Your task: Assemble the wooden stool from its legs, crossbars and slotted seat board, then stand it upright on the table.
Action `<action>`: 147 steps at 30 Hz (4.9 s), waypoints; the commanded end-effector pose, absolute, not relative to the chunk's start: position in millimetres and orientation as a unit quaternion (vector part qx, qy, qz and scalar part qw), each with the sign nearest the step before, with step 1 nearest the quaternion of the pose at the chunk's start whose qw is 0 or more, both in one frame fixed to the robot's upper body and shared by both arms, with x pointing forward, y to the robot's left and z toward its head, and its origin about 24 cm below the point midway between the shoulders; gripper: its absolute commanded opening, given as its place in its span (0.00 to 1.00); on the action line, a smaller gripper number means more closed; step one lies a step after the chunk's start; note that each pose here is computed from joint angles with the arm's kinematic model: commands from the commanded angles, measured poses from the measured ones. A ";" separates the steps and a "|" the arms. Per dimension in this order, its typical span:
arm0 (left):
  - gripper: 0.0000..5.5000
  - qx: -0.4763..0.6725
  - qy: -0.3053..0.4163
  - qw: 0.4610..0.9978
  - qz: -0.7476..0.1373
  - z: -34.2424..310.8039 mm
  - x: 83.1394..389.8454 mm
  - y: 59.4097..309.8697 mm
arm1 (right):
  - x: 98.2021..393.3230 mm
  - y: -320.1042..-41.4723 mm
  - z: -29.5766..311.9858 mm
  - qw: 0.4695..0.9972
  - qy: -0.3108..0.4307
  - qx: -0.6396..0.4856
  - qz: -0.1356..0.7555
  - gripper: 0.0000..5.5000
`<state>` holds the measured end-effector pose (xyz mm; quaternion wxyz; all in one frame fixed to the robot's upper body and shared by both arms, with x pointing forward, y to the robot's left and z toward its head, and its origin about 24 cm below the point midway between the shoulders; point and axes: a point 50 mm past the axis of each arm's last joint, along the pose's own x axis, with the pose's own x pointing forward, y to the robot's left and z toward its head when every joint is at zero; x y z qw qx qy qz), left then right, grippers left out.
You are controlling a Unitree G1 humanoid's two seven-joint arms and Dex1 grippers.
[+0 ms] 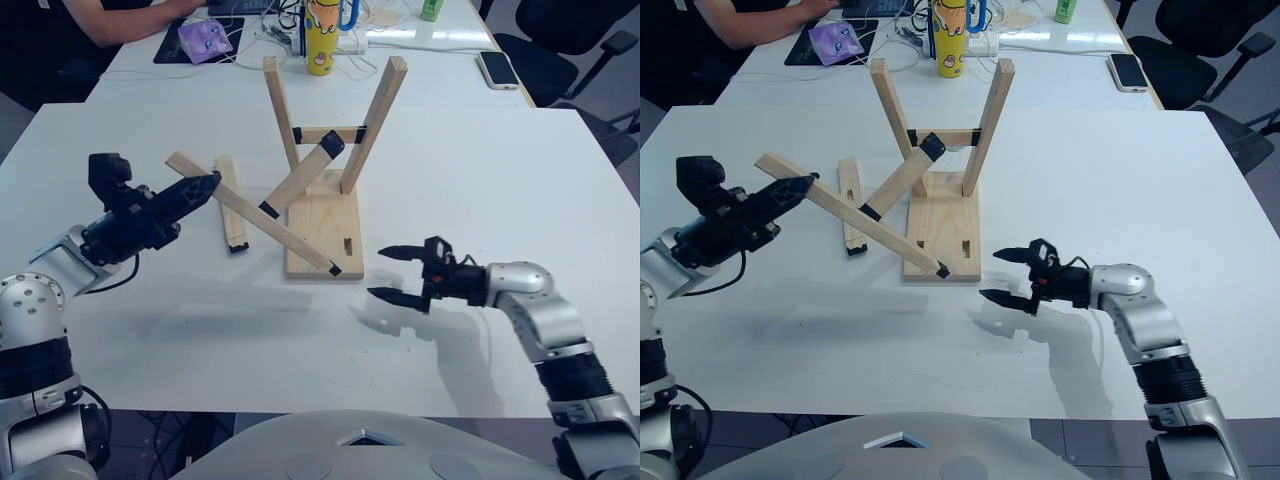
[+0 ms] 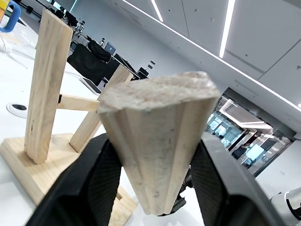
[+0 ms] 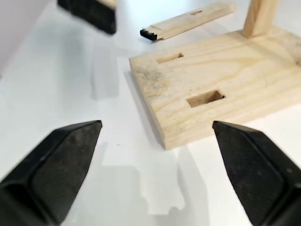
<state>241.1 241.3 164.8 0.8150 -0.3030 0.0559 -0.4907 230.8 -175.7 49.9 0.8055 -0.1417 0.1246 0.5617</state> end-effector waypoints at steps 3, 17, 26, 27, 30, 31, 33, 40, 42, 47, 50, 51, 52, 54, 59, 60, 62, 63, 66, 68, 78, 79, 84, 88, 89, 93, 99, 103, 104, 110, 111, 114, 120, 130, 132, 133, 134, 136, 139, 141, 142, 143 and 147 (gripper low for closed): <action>0.37 -0.202 0.000 0.856 -0.476 193.8 258.1 237.9 | 239.7 -155.4 27.7 0.822 0.079 -0.228 0.515 0.79; 0.37 -0.075 -0.031 0.880 -0.468 182.0 265.5 217.1 | 256.7 -186.5 29.1 0.860 0.071 -0.208 0.460 0.79; 0.37 -0.002 -0.038 0.850 -0.525 193.0 276.5 193.7 | 253.9 -163.5 60.6 0.903 0.048 0.143 0.403 0.55; 0.37 0.009 -0.036 0.848 -0.528 192.5 278.8 192.1 | 253.6 -155.8 60.2 0.909 0.048 0.136 0.391 0.52; 0.37 0.037 -0.021 0.844 -0.534 189.7 285.9 193.1 | 250.8 -132.6 50.0 0.926 0.067 0.110 0.356 0.42; 0.37 0.041 -0.020 0.843 -0.536 190.4 287.7 193.5 | 249.6 -127.0 45.0 0.930 0.076 0.106 0.344 0.39; 0.37 0.044 -0.015 0.839 -0.543 191.2 288.8 193.1 | 249.5 -120.0 36.8 0.938 0.091 0.094 0.321 0.34; 0.37 0.035 0.002 0.827 -0.561 185.0 287.0 189.3 | 259.4 -105.2 22.1 0.949 0.136 0.051 0.280 0.15; 0.37 0.037 0.006 0.826 -0.562 183.6 286.4 188.1 | 260.5 -104.2 17.7 0.949 0.150 0.040 0.276 0.09; 0.37 0.051 0.019 0.828 -0.559 175.0 290.0 188.1 | 257.5 -104.0 11.0 0.945 0.173 0.024 0.278 0.00; 0.37 0.068 0.032 0.819 -0.569 170.0 294.6 184.4 | 253.1 -102.9 5.0 0.940 0.192 0.022 0.283 0.00; 0.37 0.075 0.035 0.815 -0.573 169.3 295.7 183.3 | 252.1 -102.5 3.3 0.938 0.199 0.021 0.284 0.00; 0.37 0.081 0.040 0.811 -0.579 168.3 296.9 182.4 | 251.0 -102.0 1.4 0.936 0.205 0.020 0.286 0.00; 0.37 0.091 0.053 0.798 -0.593 166.9 298.8 181.0 | 248.6 -101.2 -2.3 0.932 0.219 0.016 0.289 0.00; 0.37 0.116 0.094 0.771 -0.620 162.9 299.6 183.1 | 244.9 -99.9 -6.0 0.926 0.233 0.001 0.296 0.00; 0.37 0.117 0.100 0.768 -0.622 161.5 299.7 183.4 | 244.7 -99.8 -6.1 0.926 0.233 0.001 0.296 0.00; 0.37 0.113 0.114 0.762 -0.628 153.8 297.5 182.9 | 243.4 -99.2 -6.9 0.925 0.235 -0.004 0.298 0.00; 0.37 0.109 0.124 0.760 -0.628 146.7 295.3 182.8 | 242.6 -98.8 -8.0 0.925 0.236 -0.005 0.298 0.00; 0.37 0.102 0.159 0.751 -0.633 120.2 283.6 180.3 | 240.2 -98.0 -10.1 0.923 0.238 -0.016 0.303 0.00; 0.37 0.102 0.174 0.741 -0.640 105.5 274.9 174.2 | 239.0 -97.5 -10.4 0.921 0.238 -0.020 0.307 0.00; 0.37 0.073 0.165 0.778 -0.602 102.0 296.0 174.0 | 240.5 -93.5 -6.1 0.916 0.234 -0.033 0.325 0.00; 0.37 0.067 0.171 0.782 -0.596 101.7 298.9 176.3 | 240.0 -93.8 -9.1 0.916 0.243 -0.029 0.318 0.00; 0.37 0.108 0.207 0.755 -0.613 81.8 287.1 178.3 | 238.9 -95.5 -18.5 0.914 0.257 -0.031 0.312 0.00; 0.44 0.120 0.168 0.770 -0.603 85.0 287.1 178.5 | 238.2 -95.0 -15.0 0.916 0.255 -0.029 0.309 0.00; 0.45 0.120 0.145 0.783 -0.593 90.0 290.4 178.1 | 238.0 -94.7 -15.1 0.916 0.256 -0.030 0.308 0.00; 0.55 0.091 0.042 0.832 -0.546 127.5 297.6 180.9 | 238.1 -95.7 -16.5 0.918 0.256 -0.032 0.301 0.00; 0.71 0.109 0.053 0.861 -0.494 141.9 276.9 217.0 | 238.5 -98.0 -17.2 0.921 0.254 -0.034 0.293 0.00; 0.83 0.068 -0.018 0.895 -0.441 178.9 275.3 236.9 | 237.7 -100.8 -18.9 0.923 0.255 -0.034 0.287 0.00; 0.78 0.044 -0.055 0.901 -0.428 194.5 276.4 238.0 | 237.6 -101.1 -19.5 0.923 0.256 -0.034 0.287 0.00; 0.65 -0.136 -0.285 0.808 -0.497 306.5 259.1 167.0 | 237.2 -103.9 -23.2 0.920 0.262 -0.036 0.289 0.00; 0.61 -0.148 -0.298 0.793 -0.509 315.3 255.0 155.9 | 237.8 -103.5 -23.3 0.919 0.262 -0.037 0.291 0.00; 0.54 -0.195 -0.345 0.752 -0.526 343.3 242.1 133.1 | 239.4 -101.6 -23.9 0.917 0.262 -0.041 0.299 0.00; 0.37 -0.144 -0.245 0.807 -0.518 317.5 254.8 108.3 | 238.8 -100.2 -25.0 0.916 0.261 -0.043 0.303 0.00; 0.09 -0.011 0.021 0.886 -0.463 167.1 265.4 98.2 | 242.1 -98.4 -24.8 0.914 0.258 -0.049 0.309 0.00; 0.03 -0.019 -0.101 0.899 -0.426 205.5 276.5 99.0 | 243.8 -100.8 -23.4 0.917 0.252 -0.049 0.304 0.00; 0.00 -0.032 -0.152 0.899 -0.410 223.1 278.5 100.2 | 245.0 -101.5 -22.6 0.918 0.249 -0.048 0.304 0.00; 0.00 -0.029 -0.200 0.899 -0.388 238.3 279.6 102.9 | 246.1 -102.1 -21.7 0.919 0.245 -0.048 0.304 0.00; 0.00 -0.033 -0.272 0.899 -0.343 261.8 279.3 111.5 | 249.4 -102.1 -17.1 0.924 0.224 -0.042 0.306 0.00; 0.04 -0.037 -0.315 0.907 -0.276 273.9 281.7 133.0 | 255.9 -98.3 3.4 0.934 0.148 -0.015 0.323 0.00; 0.08 -0.040 -0.317 0.918 -0.234 270.7 284.6 154.1 | 257.0 -94.2 25.5 0.935 0.084 0.019 0.344 0.00; 0.11 -0.043 -0.307 0.929 -0.205 265.8 287.2 167.4 | 257.2 -94.0 32.9 0.935 0.065 0.024 0.349 0.00; 0.14 -0.039 -0.294 0.940 -0.168 259.6 289.9 183.3 | 257.1 -94.2 36.4 0.934 0.059 0.022 0.351 0.00; 0.23 -0.012 -0.201 0.979 -0.023 213.6 294.2 242.1 | 248.0 -105.3 35.9 0.934 0.068 0.003 0.350 0.00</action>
